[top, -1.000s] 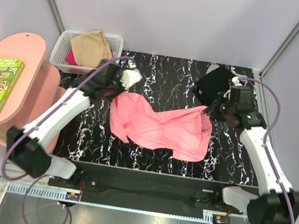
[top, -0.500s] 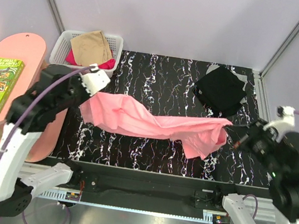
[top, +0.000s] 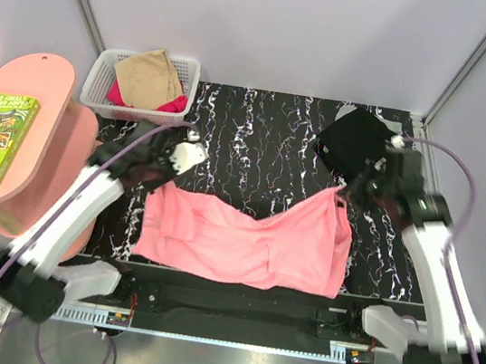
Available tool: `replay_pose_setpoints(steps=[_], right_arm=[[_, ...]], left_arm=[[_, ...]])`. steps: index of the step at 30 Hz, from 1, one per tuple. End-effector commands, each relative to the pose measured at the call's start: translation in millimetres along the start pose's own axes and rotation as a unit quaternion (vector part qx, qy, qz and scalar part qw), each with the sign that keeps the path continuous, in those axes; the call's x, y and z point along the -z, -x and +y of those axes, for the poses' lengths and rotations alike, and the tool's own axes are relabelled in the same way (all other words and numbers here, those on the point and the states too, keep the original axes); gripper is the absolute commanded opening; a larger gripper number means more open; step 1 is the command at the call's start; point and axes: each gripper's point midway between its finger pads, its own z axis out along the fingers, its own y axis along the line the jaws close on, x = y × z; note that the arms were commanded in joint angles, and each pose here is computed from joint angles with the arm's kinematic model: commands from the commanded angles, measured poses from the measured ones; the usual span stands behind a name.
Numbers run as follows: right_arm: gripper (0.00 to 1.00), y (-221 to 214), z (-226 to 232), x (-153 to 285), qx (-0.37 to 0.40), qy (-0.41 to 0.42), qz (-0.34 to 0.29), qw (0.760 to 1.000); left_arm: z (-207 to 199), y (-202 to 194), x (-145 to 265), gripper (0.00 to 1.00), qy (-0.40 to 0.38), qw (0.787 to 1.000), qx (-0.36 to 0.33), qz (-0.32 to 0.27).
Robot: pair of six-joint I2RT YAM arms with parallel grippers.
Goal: Fold and stack the t-shirts
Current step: Flatten the tshirt out
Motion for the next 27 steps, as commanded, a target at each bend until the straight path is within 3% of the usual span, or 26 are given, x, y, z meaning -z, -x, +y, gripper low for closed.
replay_pose_setpoints(steps=[1,6,7,8,9,10,12,13,16,20,25,27], right_arm=[[0.0,46.8,-2.7,-93.6,0.017,-0.032,-0.024,0.999],[0.0,65.9,-5.4,-152.4,0.037,-0.059,0.002,0.998],[0.27,60.2,-11.6,-166.0,0.037,-0.069,0.02,0.997],[0.49,58.6,-13.9,-171.4,0.04,-0.072,0.026,0.996],[0.58,58.4,-14.2,-175.0,0.044,-0.072,0.029,0.996],[0.72,56.9,-17.2,-178.4,0.045,-0.077,0.033,0.995],[0.84,58.9,-22.4,-178.2,0.053,-0.089,0.027,0.994],[0.86,61.0,-23.2,-174.7,0.056,-0.092,0.021,0.994],[0.81,66.7,-28.6,-159.2,0.064,-0.11,0.0,0.992],[0.68,40.8,-32.1,-137.5,0.04,-0.096,0.015,0.994],[0.6,-13.7,-37.3,-115.0,-0.007,-0.057,0.055,0.997],[0.59,-33.9,-46.6,-106.6,-0.013,-0.058,0.067,0.996]], left_arm=[[25.4,16.5,-64.8,0.0,0.013,1.0,0.003,0.001],[58.9,12.1,-122.5,0.0,0.013,0.998,0.031,0.048],[64.0,8.5,-127.6,0.1,0.02,0.998,0.032,0.059],[67.4,7.7,-134.3,0.21,0.022,0.997,0.031,0.066],[71.5,9.7,-135.8,0.32,0.03,0.997,0.03,0.065],[75.8,10.4,-134.6,0.53,0.04,0.997,0.03,0.066],[87.5,19.9,-126.1,0.66,0.064,0.996,0.032,0.051],[91.8,24.1,-120.9,0.76,0.074,0.996,0.036,0.044],[103.4,44.5,-90.5,0.83,0.1,0.994,0.046,0.002],[71.4,49.2,-68.9,0.84,0.059,0.997,0.043,-0.021],[2.9,15.3,-98.0,0.82,-0.02,0.999,0.024,0.024],[-6.0,6.5,-107.4,0.8,-0.032,0.998,0.032,0.035]])
